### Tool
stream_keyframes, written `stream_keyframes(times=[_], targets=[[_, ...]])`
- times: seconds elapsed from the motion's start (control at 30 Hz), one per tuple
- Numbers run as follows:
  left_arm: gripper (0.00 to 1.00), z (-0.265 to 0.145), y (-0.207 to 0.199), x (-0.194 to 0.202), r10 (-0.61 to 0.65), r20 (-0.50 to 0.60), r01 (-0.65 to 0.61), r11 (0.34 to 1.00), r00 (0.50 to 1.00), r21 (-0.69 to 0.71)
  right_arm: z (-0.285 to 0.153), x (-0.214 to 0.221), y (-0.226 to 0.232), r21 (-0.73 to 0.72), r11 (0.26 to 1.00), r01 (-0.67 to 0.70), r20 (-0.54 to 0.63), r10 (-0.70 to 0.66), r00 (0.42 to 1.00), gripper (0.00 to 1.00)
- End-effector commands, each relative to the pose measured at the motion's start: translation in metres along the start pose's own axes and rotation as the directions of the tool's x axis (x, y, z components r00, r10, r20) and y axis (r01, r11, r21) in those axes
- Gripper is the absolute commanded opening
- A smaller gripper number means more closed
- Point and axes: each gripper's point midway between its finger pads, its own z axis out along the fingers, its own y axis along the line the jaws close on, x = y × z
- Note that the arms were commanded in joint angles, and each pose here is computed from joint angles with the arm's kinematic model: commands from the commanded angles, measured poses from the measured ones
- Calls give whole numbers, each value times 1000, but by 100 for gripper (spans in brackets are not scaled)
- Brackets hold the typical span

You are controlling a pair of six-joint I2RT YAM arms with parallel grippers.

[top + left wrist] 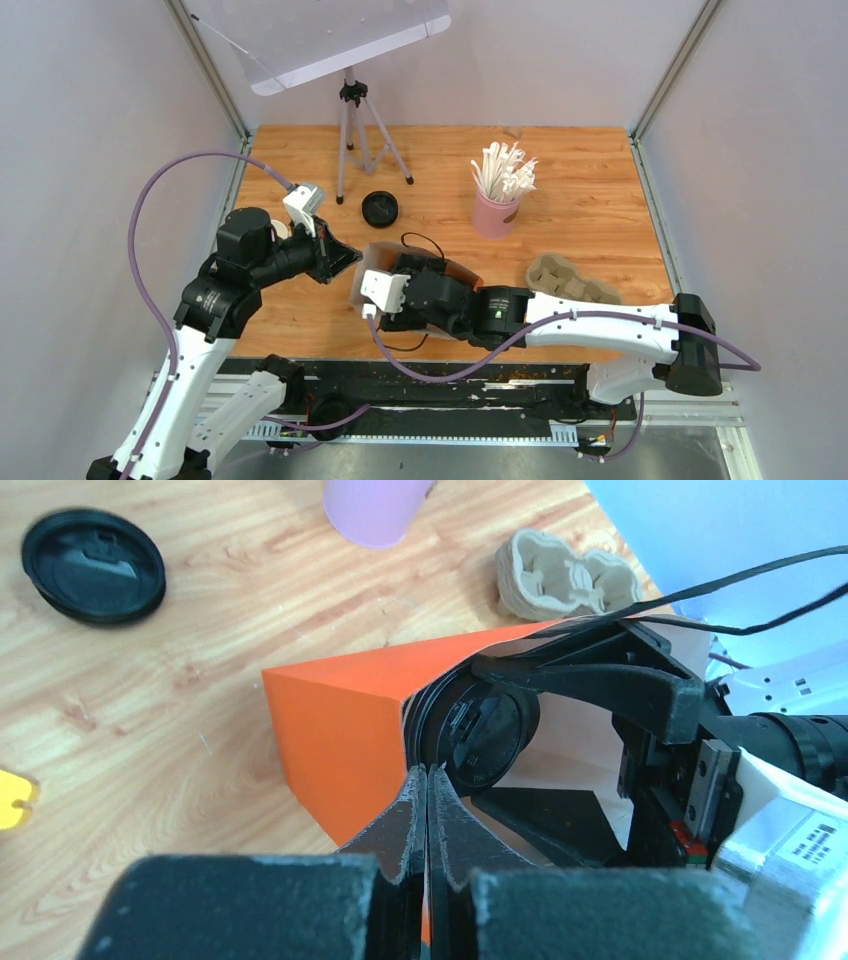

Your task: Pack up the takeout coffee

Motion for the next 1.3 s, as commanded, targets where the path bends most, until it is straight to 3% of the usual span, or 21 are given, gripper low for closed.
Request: stream_keyframes(times=[0.0,0.23,0.33,0.43,0.5,0.83,1.27], targets=[[0,-2,-4,-25,94,111,-95,995,989,7,5,-7,-24,74,996,43,25,-45,999,80],[0,-2,5,-3,40,78,-39,999,996,-20,7,-1,-21,30,997,75,38,-76,996,80],[17,-13,5,-3,21,83,-16,998,996,-58,4,1,-10,-25,998,57,50,-56,997,79],[43,-27,6,-5,19,64,-12,994,998,-110,1,4,-1,-53,997,50,55,-47,997,79],[50,-31,5,-2,9,32,-5,992,999,-124,-3,4,5,-73,996,49,60,-44,997,79],[59,-24,-2,55,-62,-201,58,998,978,-26,-14,19,20,-99,994,50,27,-47,999,79],[66,-12,-7,43,-22,-62,25,998,998,52,-21,26,32,-92,994,53,22,-51,998,79]])
